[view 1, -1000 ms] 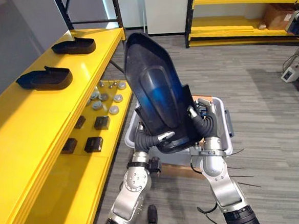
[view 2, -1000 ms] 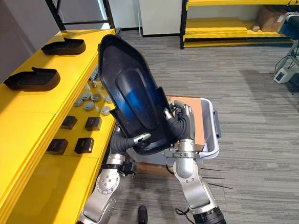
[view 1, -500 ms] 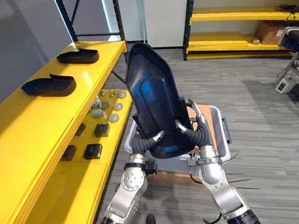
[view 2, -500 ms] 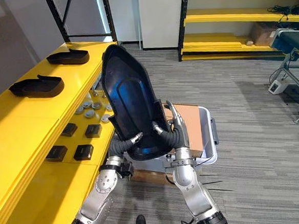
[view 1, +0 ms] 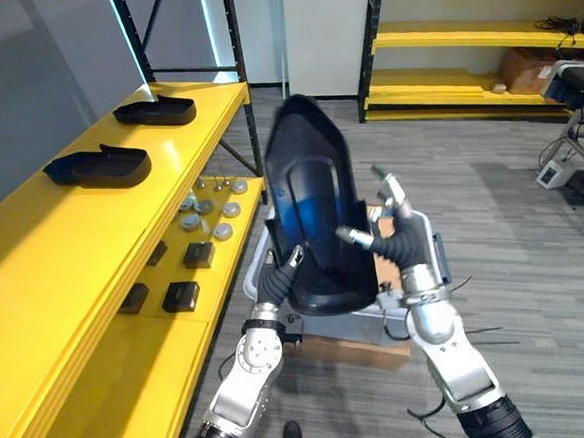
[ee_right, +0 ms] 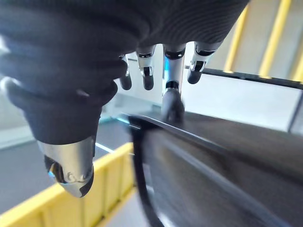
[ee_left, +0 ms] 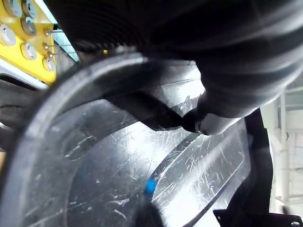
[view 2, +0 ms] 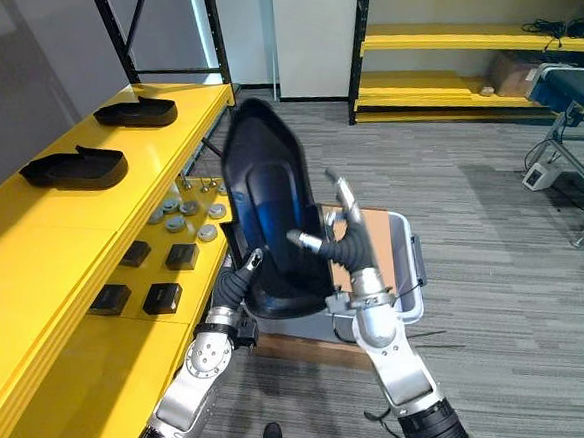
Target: Walk over and take plastic housings, then place them on the shelf
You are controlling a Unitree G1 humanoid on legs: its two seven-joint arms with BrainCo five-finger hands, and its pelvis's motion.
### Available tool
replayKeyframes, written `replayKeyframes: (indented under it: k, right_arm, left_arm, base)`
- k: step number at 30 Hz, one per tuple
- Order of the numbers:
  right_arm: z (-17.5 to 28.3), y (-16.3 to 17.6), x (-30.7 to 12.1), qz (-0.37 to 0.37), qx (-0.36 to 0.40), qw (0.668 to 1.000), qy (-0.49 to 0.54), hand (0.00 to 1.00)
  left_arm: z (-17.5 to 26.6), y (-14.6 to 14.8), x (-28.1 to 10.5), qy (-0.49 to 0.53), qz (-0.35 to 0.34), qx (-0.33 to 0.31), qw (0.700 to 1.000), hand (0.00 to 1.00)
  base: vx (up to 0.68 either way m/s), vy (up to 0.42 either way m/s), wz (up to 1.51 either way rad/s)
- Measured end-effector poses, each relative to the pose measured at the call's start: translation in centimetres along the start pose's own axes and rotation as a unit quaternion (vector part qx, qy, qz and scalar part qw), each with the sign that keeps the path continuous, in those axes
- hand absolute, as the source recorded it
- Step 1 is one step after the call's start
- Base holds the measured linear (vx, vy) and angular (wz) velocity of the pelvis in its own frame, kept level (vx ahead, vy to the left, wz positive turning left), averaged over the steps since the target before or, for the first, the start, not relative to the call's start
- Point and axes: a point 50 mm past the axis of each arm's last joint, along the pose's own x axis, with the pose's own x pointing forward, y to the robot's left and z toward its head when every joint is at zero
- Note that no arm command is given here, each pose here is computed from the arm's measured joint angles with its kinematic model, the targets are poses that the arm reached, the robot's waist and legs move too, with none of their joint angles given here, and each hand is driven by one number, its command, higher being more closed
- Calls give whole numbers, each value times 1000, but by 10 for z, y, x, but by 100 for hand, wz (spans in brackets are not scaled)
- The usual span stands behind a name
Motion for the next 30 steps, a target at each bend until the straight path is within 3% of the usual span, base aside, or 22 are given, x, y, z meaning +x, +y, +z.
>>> replayKeyframes:
  k: [5,10,12,15,17,22,26,30]
  right_arm:
    - [2,-62,0,-134,-43,990,-7,0]
    - [-8,-134,-34,-292,-114,949,47,0]
    - [-28,-165,-70,-353,-155,913,132,0]
    - [-52,-186,-115,-399,-175,868,238,0]
    - [-72,-195,-168,-440,-175,811,345,0]
    - [-100,-176,-274,-473,-116,687,539,0]
    - [-105,-133,-349,-426,-60,587,685,0]
    - [-107,-95,-374,-375,-12,546,749,0]
  left_arm:
    - [5,11,1,-8,39,-15,999,100]
    - [5,31,-13,-7,88,-16,996,100]
    - [4,39,-20,-4,106,-18,994,100]
    - [6,46,-27,-6,123,-24,992,100]
    - [7,46,-31,-9,129,-32,991,100]
    - [5,43,-38,-4,135,-67,989,100]
    - [8,40,-38,-12,126,-78,989,100]
    - [14,36,-35,-27,114,-86,989,100]
  base:
    - [0,0,0]
    - [0,0,0]
    - [0,0,0]
    - [0,0,-1]
    - [0,0,0]
    - [0,0,0]
    - [0,-1,3]
    - [13,24,36]
